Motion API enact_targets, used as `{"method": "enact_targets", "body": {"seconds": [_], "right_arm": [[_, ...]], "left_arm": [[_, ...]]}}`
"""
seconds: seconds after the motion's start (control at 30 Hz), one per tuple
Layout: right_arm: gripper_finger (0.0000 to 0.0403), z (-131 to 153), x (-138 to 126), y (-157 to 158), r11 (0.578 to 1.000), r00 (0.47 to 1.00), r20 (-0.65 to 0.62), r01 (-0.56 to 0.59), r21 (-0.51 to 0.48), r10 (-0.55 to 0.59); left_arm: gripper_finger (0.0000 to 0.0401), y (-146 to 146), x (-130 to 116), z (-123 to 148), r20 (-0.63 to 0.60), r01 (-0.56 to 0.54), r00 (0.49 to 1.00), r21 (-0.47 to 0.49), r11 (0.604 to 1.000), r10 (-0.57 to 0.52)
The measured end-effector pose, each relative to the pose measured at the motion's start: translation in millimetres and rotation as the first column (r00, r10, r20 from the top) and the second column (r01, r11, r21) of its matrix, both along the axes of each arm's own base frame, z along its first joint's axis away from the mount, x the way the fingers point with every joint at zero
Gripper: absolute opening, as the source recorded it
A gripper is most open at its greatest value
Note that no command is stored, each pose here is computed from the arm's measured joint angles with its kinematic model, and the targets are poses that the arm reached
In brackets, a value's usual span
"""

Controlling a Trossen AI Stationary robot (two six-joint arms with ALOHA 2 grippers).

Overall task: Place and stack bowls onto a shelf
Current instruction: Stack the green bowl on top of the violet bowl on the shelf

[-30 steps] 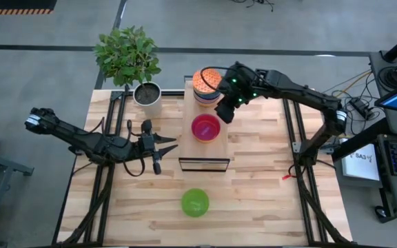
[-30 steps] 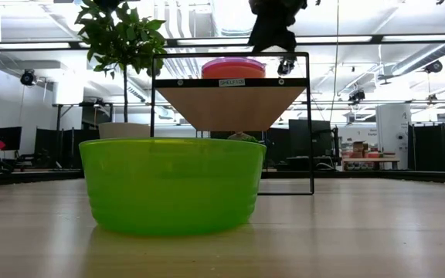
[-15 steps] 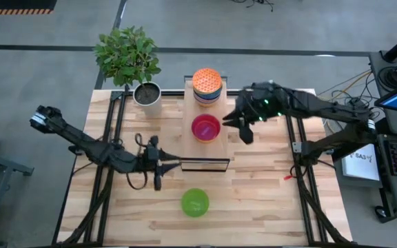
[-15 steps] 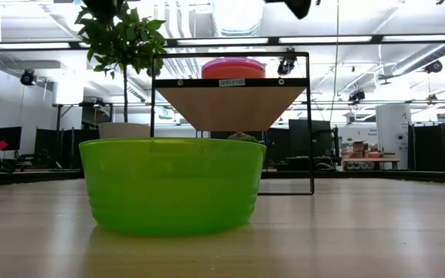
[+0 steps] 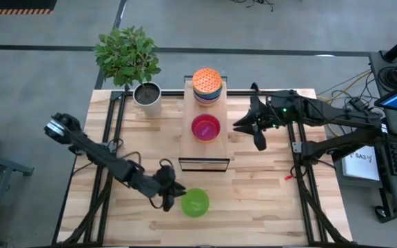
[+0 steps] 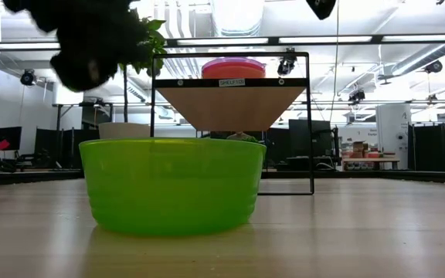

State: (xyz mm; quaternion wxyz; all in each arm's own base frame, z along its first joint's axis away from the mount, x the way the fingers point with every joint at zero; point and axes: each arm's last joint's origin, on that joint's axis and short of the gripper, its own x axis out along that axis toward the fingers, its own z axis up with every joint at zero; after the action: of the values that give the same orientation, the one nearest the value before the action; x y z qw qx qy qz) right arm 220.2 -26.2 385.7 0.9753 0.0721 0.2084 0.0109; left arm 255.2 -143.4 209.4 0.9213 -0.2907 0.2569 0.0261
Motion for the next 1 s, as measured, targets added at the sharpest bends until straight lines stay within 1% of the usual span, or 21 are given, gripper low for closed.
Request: {"method": "enact_targets", "body": {"seconds": [0.1,0.2,0.3,0.4,0.47,0.57,0.67,0.73,0.9,1.0], "right_arm": [[0.0068,-1,-3,1,1.0,1.0,0.001,-0.003,-0.001,0.003],[0.0068,-2,-4,1,1.0,1.0,-0.002,-0.003,0.0,0.003],[0.0068,-3,-4,1,1.0,1.0,-0.008,-0.007,-0.005,0.007],[0.0068,-6,-5,1,1.0,1.0,-0.016,-0.011,-0.01,0.011],[0.0068,-7,-5,1,1.0,1.0,-0.019,-0.017,-0.017,0.017],[0.0068,-9,-5,1,0.999,1.0,-0.022,-0.02,-0.025,0.02],[0.0068,-10,-5,1,0.999,0.999,-0.023,-0.022,-0.029,0.022],[0.0068,-9,-5,1,0.999,1.0,-0.022,-0.022,-0.029,0.022],[0.0068,-9,-5,1,0.999,0.999,-0.022,-0.023,-0.026,0.023],[0.0068,-9,-5,1,1.0,0.999,-0.023,-0.023,-0.02,0.023]], "left_arm": [[0.0075,-8,6,-16,-0.062,-0.003,0.998,0.013,1.0,0.004],[0.0075,-15,17,-20,-0.109,-0.01,0.994,0.029,1.0,0.013],[0.0075,-21,26,-22,-0.227,-0.048,0.972,0.051,0.998,0.058],[0.0075,-27,34,-18,-0.365,-0.115,0.921,0.079,0.99,0.136],[0.0075,-32,38,-14,-0.446,-0.166,0.873,0.106,0.981,0.196],[0.0082,-38,43,-6,-0.532,-0.208,0.807,0.148,0.967,0.255],[0.0104,-44,51,1,-0.565,-0.203,0.783,0.164,0.965,0.261],[0.0125,-47,55,0,-0.59,-0.195,0.765,0.171,0.966,0.258],[0.0181,-52,62,-7,-0.596,-0.217,0.756,0.161,0.963,0.27],[0.0197,-52,64,-14,-0.603,-0.248,0.742,0.159,0.956,0.293]]}}
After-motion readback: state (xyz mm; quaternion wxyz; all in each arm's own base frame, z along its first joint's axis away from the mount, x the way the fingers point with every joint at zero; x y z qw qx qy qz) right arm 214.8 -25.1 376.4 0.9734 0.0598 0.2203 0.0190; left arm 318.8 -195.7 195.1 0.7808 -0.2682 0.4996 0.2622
